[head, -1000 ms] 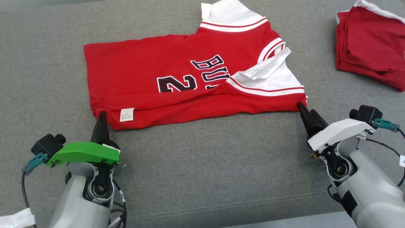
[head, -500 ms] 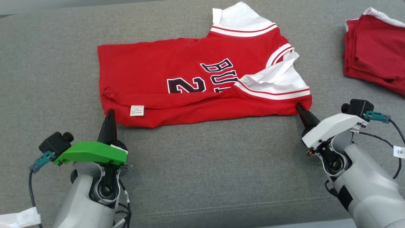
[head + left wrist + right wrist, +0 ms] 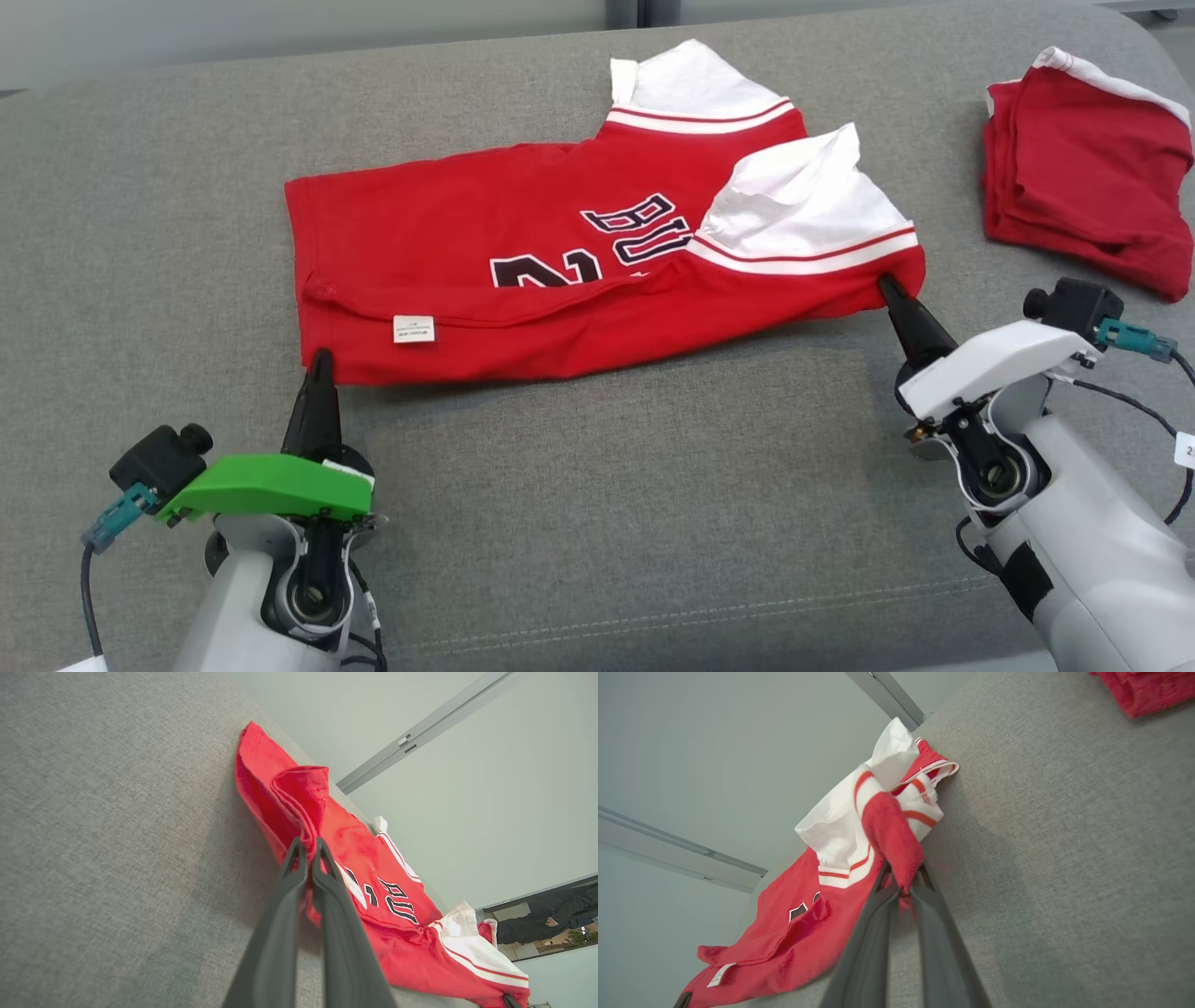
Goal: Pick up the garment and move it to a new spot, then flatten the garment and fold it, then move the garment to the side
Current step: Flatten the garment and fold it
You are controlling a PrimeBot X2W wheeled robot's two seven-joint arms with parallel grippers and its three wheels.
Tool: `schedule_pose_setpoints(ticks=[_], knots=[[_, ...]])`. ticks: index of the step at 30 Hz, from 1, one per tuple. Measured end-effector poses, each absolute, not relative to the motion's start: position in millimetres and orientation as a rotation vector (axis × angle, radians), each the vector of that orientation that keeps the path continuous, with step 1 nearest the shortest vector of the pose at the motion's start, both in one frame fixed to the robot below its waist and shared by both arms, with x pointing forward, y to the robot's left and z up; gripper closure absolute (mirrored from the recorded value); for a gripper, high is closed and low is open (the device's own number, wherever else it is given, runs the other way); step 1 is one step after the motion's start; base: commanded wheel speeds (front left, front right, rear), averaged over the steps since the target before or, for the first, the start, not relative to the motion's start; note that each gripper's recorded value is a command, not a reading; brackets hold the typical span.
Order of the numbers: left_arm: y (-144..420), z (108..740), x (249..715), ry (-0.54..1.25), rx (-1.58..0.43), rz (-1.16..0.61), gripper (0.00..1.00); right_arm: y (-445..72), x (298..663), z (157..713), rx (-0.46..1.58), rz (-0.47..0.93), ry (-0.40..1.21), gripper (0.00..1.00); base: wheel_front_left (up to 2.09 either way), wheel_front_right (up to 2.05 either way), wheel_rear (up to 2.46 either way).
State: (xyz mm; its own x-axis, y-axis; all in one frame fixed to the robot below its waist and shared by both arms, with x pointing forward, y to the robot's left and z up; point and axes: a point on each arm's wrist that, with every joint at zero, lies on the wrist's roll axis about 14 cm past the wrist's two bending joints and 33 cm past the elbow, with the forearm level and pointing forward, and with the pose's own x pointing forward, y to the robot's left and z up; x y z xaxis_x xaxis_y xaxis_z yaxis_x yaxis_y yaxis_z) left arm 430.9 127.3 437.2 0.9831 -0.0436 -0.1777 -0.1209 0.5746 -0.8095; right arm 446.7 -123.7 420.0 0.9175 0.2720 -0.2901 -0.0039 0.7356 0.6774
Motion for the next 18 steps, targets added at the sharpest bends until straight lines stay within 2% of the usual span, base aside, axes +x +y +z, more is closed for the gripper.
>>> schedule_pose_setpoints(ticks=[7,18], knots=[[135.4,429.5,408.4,0.197,-0.96,0.092,1.0,-148.7,410.5,401.9,0.765,0.086,0.422,1.0,0.0,0.0,0.0],[141.8,401.7,368.8,0.283,-0.941,0.17,1.0,-154.8,369.3,379.5,0.801,0.046,0.486,1.0,0.0,0.0,0.0]])
